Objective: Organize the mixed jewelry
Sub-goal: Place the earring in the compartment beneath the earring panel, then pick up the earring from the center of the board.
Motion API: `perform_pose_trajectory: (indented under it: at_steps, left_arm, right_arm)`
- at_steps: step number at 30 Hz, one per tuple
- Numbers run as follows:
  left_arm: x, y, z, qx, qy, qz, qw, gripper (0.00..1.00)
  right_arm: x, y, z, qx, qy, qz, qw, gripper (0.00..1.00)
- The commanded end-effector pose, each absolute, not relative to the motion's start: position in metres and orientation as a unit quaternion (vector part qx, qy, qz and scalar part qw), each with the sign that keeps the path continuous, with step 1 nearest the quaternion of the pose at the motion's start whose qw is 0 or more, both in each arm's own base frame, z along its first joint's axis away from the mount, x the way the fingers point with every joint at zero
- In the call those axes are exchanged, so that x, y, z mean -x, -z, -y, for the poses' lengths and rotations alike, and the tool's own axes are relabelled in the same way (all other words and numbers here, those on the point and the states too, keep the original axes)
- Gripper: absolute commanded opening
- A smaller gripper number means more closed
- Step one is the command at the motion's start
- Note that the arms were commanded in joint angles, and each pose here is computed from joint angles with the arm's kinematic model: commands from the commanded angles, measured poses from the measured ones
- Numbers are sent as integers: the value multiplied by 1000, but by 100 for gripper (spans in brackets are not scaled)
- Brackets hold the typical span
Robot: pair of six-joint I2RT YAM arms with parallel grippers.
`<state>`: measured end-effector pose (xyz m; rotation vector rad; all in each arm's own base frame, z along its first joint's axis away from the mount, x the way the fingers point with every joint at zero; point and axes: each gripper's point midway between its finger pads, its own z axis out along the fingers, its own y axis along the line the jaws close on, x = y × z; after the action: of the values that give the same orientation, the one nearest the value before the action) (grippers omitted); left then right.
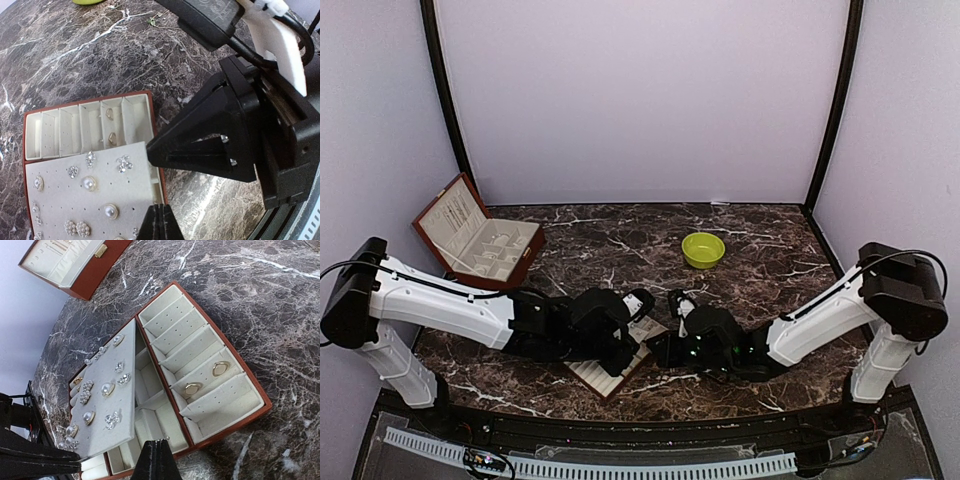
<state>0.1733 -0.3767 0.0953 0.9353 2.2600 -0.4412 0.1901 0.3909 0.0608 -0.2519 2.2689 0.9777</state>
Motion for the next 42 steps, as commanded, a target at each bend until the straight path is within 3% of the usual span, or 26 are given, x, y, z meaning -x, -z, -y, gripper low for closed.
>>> perform_pose_trajectory:
  at_steps: [1,16,20,34,42]
  left_arm:
    - [-171,-110,375,-348,183,-858,331,0]
    - [-171,-111,374,-348,185,-857,331,0]
    - [-170,-111,373,-349,184,-858,330,0]
    - [-169,-116,369,-348,187,-856,332,0]
    - [-170,-117,368,-348,184,-856,334,0]
  right_arm:
    - [-199,-74,-405,97,-396,-848,339,0]
    - [-207,-62,-404,93,-388,-854,333,0]
    - [-208,-62,-403,92,-390,-854,332,9]
    - [-207,-73,-383,82,-379,-855,343,15]
    - [-204,-79,-339,71,-343,-867,354,27]
